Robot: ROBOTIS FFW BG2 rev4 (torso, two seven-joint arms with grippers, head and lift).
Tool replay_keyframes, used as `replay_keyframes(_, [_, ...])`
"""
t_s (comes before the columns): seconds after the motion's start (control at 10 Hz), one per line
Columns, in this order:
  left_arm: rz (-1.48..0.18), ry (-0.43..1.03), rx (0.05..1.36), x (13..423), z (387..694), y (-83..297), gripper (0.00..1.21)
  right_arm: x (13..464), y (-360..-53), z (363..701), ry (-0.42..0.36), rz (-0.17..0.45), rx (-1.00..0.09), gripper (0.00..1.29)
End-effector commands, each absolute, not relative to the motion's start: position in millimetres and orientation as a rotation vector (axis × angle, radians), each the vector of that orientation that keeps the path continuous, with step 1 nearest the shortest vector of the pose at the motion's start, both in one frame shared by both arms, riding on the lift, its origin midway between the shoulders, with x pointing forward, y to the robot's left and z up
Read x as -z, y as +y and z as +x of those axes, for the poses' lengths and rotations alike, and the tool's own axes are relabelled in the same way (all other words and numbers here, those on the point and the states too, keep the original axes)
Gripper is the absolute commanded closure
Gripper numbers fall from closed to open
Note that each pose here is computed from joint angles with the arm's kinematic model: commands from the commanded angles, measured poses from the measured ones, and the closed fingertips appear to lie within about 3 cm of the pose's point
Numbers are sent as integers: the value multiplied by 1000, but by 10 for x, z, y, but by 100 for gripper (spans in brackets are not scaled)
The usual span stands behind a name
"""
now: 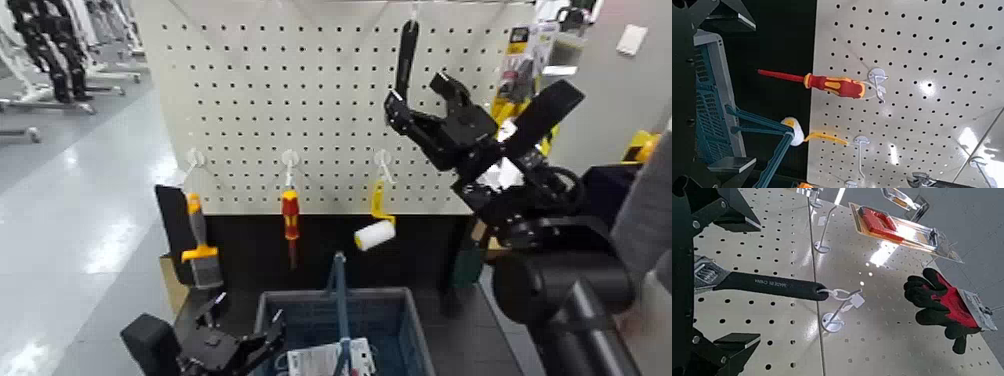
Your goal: Put the black wrench into the crate.
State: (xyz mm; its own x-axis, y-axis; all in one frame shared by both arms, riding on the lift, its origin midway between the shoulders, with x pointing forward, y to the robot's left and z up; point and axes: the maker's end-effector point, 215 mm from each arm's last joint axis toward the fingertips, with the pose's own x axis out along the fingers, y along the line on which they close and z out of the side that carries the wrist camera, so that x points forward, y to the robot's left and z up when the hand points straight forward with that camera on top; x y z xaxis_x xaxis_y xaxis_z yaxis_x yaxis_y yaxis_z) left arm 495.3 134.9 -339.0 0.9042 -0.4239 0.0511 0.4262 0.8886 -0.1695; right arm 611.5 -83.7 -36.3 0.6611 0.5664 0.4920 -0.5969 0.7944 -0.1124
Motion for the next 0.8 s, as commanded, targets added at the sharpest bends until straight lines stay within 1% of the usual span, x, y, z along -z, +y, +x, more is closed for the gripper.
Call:
replay_keyframes(0.1, [-179,-13,444,3387,4955,1336,11,363,-785,6145,-531,84,-670,69])
replay_keyframes(0.2, [-176,-14,445,3382,4959,1339,11,373,-754,6157,-523,87,-681,71])
replay_keyframes(0.3, [-177,-17,445,3369,4965,1340,11,360,-739,6160,-526,85,-685,84])
replay_keyframes(0.4, [-175,-17,445,3370,4965,1340,11,325,-756,6151,-540,84,-675,104])
replay_keyframes(0.6, [-175,-18,445,3365,4965,1341,11,286,-759,6144,-551,64,-661,110])
replay_keyframes(0.8, [-175,-18,445,3365,4965,1341,11,279,-776,6146,-555,66,-652,111])
